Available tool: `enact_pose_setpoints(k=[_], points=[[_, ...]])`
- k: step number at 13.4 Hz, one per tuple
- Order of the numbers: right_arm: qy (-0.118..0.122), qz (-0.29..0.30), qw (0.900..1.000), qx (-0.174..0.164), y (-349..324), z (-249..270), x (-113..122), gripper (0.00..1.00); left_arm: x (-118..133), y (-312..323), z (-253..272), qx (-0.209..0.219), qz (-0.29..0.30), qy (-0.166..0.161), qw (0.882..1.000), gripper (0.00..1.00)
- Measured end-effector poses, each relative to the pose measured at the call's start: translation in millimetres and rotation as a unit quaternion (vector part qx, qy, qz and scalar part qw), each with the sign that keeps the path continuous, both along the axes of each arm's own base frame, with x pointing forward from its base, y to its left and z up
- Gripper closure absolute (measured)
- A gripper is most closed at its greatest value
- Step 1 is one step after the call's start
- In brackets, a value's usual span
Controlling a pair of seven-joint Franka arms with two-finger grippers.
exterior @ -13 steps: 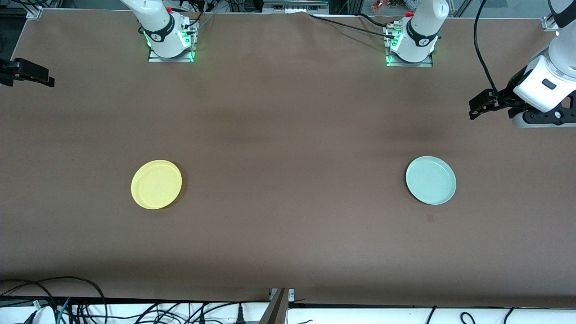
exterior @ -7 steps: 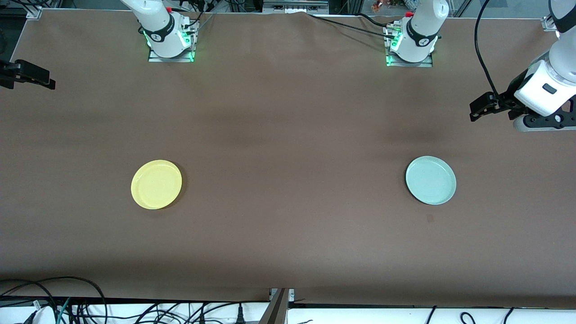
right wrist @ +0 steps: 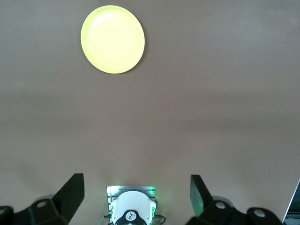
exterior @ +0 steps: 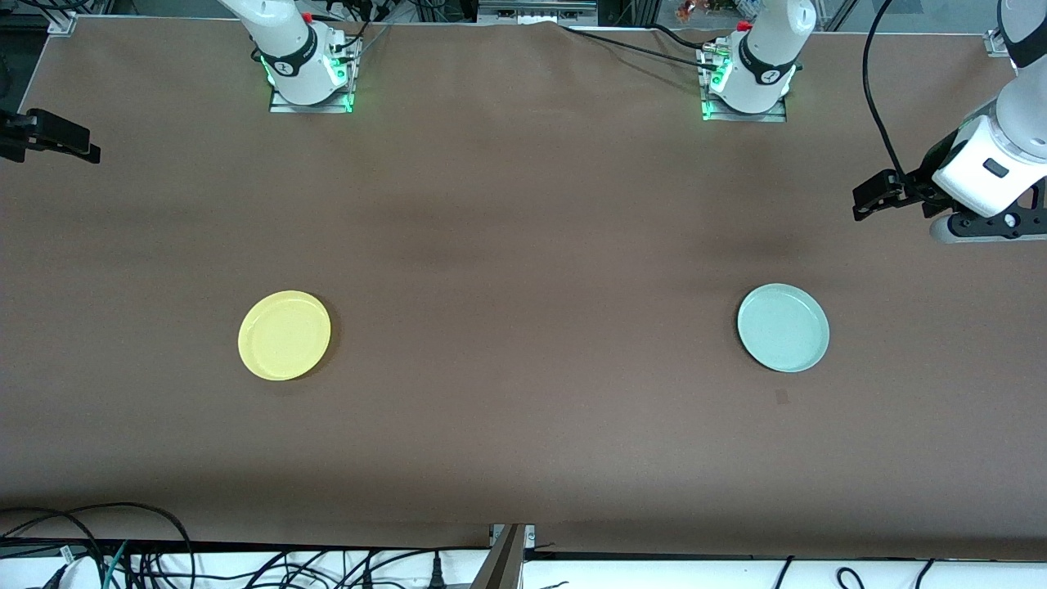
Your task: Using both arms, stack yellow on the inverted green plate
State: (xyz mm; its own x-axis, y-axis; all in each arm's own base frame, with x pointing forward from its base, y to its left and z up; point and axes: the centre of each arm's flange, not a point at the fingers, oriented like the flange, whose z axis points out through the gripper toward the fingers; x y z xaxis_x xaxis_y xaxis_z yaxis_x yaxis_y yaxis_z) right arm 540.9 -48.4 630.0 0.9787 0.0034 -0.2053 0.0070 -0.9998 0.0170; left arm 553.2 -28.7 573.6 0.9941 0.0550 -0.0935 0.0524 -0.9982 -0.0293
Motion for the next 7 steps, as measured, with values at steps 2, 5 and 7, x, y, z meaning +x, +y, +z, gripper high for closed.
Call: enact_pose_setpoints(k=[2,5,7], points=[[0.0,0.0,1.0,0.0,0.0,0.1,0.1,0.0,-0.4,-0.1,-8.1,0.001,0.0,0.019,1.0,0.0],[-0.001,0.0,1.0,0.0,0.0,0.1,0.2,0.0,5.8,0.9,-28.8,0.001,0.001,0.043,0.999,0.0],[-0.001,0.0,1.0,0.0,0.0,0.1,0.2,0.0,12.9,5.2,-49.4,0.0,0.003,0.063,0.998,0.0]])
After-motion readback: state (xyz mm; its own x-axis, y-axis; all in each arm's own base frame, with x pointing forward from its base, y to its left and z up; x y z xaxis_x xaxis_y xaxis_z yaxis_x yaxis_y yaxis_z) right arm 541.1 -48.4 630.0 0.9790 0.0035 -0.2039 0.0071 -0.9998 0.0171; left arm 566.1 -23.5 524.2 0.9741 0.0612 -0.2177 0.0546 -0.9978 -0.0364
